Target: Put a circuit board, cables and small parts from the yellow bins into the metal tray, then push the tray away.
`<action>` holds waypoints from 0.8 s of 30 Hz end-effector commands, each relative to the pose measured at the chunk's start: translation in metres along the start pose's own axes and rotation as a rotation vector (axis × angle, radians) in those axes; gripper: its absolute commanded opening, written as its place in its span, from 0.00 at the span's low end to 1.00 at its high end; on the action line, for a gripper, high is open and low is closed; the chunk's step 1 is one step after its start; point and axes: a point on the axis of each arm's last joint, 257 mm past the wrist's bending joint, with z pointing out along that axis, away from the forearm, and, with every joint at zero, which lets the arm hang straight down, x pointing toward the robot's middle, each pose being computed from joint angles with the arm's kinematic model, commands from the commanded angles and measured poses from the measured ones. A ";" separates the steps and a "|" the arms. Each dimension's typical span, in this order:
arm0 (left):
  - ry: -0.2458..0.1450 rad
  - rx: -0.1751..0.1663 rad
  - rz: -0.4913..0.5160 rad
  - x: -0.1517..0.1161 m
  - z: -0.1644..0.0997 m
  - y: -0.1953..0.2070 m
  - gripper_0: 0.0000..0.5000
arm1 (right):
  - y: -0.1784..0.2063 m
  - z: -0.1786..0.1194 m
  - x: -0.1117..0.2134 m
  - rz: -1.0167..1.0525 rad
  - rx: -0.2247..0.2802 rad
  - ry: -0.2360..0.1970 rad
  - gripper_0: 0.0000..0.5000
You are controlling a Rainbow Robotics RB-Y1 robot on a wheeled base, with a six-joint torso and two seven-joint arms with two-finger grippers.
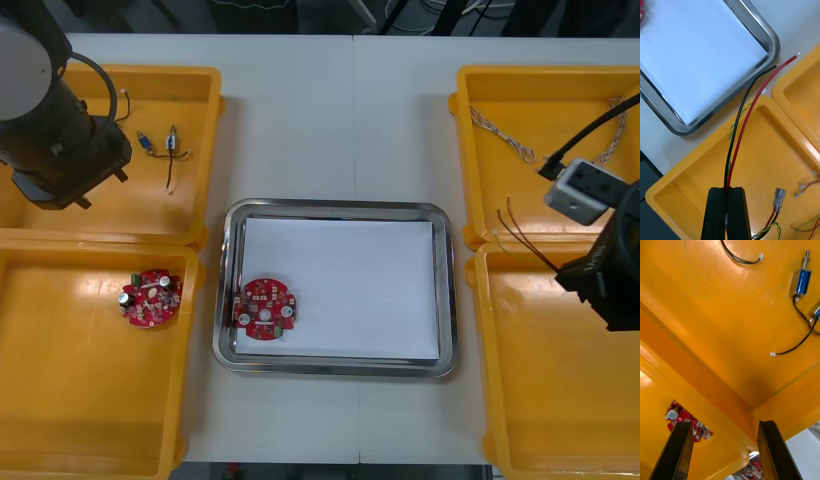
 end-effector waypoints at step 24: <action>-0.143 0.129 -0.223 -0.160 -0.001 -0.008 1.00 | 0.081 0.073 -0.095 -0.440 -0.015 0.001 0.00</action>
